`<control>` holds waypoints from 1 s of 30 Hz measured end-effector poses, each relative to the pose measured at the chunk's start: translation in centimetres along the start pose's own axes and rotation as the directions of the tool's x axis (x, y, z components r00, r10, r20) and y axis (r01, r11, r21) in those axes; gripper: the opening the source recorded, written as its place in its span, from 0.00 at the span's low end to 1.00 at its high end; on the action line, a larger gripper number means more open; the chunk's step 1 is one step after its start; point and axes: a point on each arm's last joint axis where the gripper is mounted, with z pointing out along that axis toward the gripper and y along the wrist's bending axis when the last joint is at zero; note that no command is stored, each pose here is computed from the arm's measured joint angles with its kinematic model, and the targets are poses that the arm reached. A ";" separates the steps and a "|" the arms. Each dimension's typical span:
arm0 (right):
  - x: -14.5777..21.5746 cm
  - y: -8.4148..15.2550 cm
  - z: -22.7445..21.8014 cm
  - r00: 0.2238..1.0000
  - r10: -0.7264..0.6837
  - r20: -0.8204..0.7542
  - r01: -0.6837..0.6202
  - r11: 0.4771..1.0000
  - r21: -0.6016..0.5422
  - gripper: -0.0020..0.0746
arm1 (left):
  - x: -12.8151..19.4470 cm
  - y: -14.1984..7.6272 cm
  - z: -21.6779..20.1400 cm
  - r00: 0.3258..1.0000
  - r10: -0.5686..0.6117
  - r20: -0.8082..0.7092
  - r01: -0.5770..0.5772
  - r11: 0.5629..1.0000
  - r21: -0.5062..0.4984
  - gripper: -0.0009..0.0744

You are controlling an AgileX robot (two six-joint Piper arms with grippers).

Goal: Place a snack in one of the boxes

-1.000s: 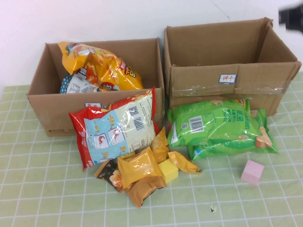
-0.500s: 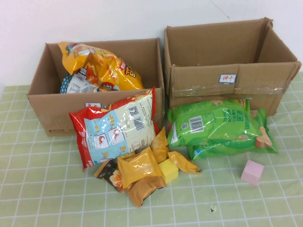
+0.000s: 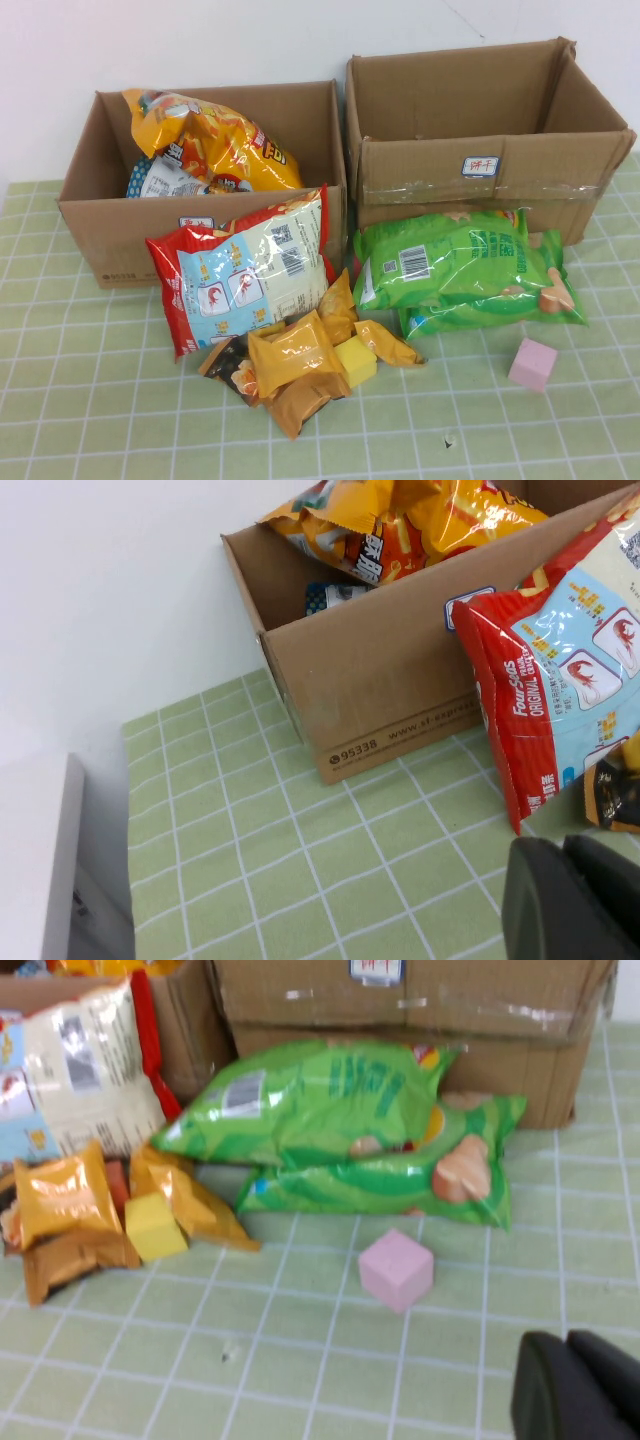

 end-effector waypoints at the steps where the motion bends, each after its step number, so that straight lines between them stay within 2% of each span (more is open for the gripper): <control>1: 0.3 0.0 0.1 1.000 0.000 -0.011 0.000 1.000 0.001 0.03 | 0.0 0.0 0.0 1.000 0.003 0.003 -0.003 1.000 0.002 0.01; 19: 2.7 -0.3 1.1 0.991 0.004 -0.131 -0.003 1.000 0.008 0.03 | 1.1 -0.3 0.4 1.000 0.010 -0.018 -0.010 1.000 0.005 0.01; 23: 2.7 -0.3 1.1 0.991 0.004 -0.134 -0.003 1.000 0.008 0.03 | 2.5 -0.5 0.4 0.990 -0.112 -0.085 0.111 0.994 -0.022 0.01; 25: 2.7 -0.3 1.1 0.991 0.004 -0.134 -0.003 1.000 0.008 0.03 | 3.3 -0.5 0.3 0.974 -0.197 -0.115 0.190 0.979 -0.070 0.01; 27: 2.7 -0.3 1.1 0.991 0.004 -0.134 -0.003 1.000 0.008 0.03 | 4.1 -0.7 0.3 0.968 -0.214 -0.132 0.203 0.975 -0.091 0.01; 30: 2.7 -0.2 1.1 0.991 0.006 -0.134 -0.005 1.000 0.007 0.03 | 5.3 -1.6 0.8 0.985 -0.146 -0.094 0.139 0.988 -0.073 0.01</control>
